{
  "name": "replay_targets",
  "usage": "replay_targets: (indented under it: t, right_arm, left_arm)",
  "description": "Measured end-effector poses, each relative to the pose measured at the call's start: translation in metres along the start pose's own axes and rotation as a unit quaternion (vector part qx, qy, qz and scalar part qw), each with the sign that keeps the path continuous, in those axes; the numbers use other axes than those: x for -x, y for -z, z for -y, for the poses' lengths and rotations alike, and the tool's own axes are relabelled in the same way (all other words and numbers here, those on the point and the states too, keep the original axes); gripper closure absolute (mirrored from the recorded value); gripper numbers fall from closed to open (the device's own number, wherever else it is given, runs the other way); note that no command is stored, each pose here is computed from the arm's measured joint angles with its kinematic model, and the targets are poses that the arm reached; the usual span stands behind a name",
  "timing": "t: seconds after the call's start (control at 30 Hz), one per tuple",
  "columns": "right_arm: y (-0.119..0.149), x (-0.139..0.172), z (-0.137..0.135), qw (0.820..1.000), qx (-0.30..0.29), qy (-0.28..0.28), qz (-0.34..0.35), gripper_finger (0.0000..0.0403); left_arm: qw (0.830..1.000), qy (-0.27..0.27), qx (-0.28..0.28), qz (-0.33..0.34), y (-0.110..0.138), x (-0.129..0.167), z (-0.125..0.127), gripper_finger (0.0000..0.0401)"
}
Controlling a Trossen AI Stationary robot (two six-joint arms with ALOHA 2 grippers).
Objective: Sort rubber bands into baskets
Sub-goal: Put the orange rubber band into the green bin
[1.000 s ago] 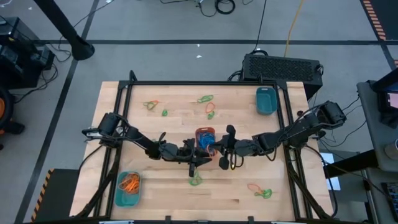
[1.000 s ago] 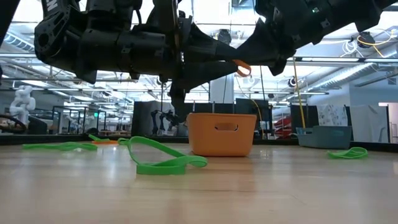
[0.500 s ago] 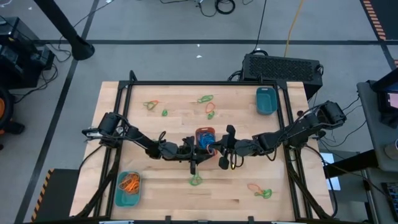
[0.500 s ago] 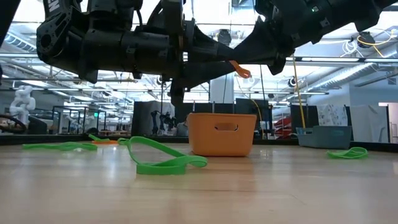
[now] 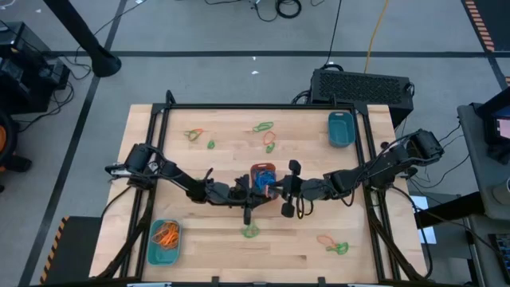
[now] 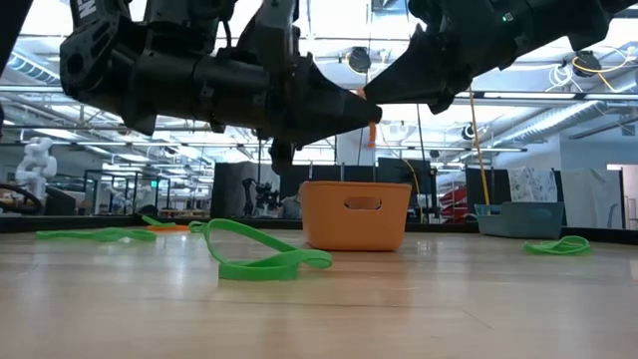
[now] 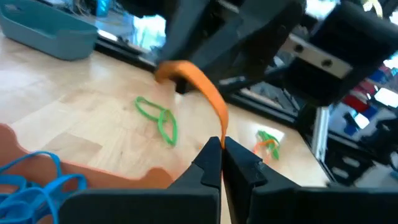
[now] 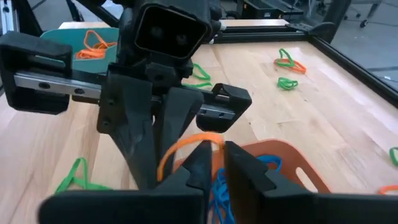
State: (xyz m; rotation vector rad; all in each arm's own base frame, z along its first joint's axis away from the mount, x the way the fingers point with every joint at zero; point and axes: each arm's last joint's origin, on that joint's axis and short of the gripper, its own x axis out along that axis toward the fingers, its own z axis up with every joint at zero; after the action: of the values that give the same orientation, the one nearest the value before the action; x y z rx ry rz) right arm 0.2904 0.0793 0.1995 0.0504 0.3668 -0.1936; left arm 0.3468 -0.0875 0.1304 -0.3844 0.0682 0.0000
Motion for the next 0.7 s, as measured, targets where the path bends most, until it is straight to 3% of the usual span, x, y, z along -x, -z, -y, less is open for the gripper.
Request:
replay_targets:
  t: [0.2, 0.33, 0.53, 0.7]
  right_arm:
    - [0.002, 0.001, -0.003, 0.999, 0.010, -0.031, -0.010, 0.0312]
    - [0.003, 0.004, -0.007, 0.997, 0.015, -0.066, -0.023, 0.0280]
    - [0.003, 0.007, -0.011, 0.994, 0.014, -0.100, -0.031, 0.0257]
    - [0.004, 0.007, -0.011, 0.994, -0.008, -0.099, -0.035, 0.0254]
  left_arm:
    - [0.996, 0.002, -0.018, -0.084, -0.018, 0.011, 0.008, 0.0398]
    - [0.984, 0.021, -0.025, -0.178, -0.040, 0.038, 0.026, 0.0398]
    - [0.943, 0.037, 0.049, -0.327, -0.065, 0.109, 0.062, 0.0399]
    - [0.888, 0.013, 0.111, -0.446, -0.066, 0.174, 0.084, 0.0399]
